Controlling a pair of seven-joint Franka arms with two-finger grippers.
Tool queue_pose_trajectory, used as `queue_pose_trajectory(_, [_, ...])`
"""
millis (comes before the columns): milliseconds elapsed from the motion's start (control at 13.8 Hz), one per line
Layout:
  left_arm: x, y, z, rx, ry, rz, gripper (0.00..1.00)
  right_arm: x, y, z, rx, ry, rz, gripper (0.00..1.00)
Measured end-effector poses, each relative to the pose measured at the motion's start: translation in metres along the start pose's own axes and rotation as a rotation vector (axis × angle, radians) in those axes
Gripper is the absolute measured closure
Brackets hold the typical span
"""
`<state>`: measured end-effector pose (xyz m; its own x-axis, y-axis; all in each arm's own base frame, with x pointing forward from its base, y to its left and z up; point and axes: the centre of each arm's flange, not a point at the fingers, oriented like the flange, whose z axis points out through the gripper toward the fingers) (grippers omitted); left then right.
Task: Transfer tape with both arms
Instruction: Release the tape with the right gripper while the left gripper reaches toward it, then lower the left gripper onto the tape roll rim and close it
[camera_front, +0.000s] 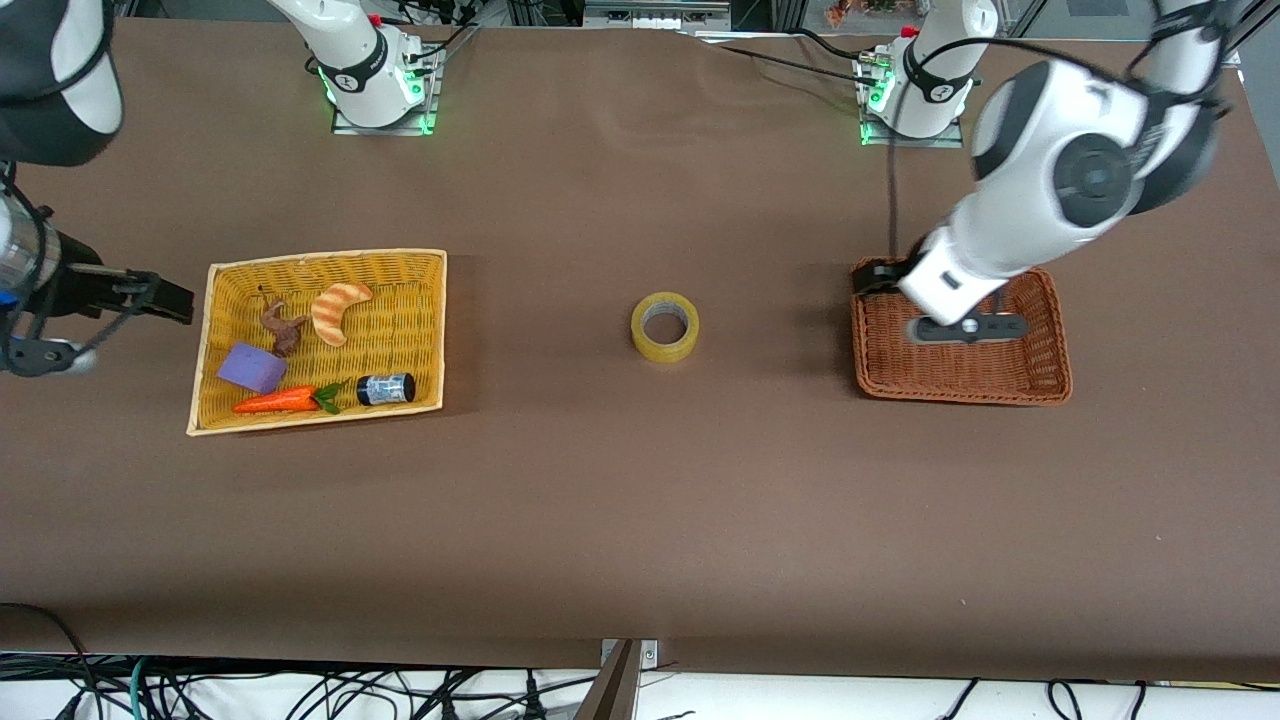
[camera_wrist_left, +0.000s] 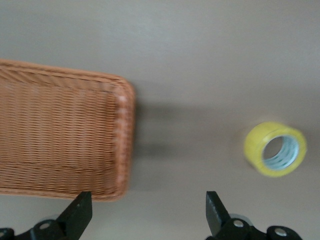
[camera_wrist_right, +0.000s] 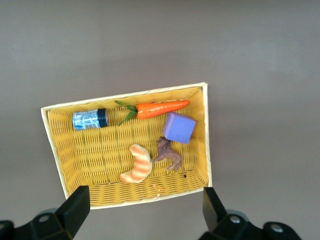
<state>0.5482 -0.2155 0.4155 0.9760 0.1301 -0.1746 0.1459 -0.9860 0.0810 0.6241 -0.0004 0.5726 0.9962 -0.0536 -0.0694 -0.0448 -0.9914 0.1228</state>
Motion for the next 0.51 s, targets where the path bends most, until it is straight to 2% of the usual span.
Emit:
queue_pose_trajectory(363, [-0.007,0.095,0.096,-0.112,0.038,-0.104,0.0,-0.015,0.022,-0.022,0.043,0.042,0.041,0.0])
queue_pose_trajectory(508, [-0.013,0.121,0.141,-0.141,0.025,-0.126,0.0,-0.024,0.022,-0.029,0.053,0.056,0.037,0.0])
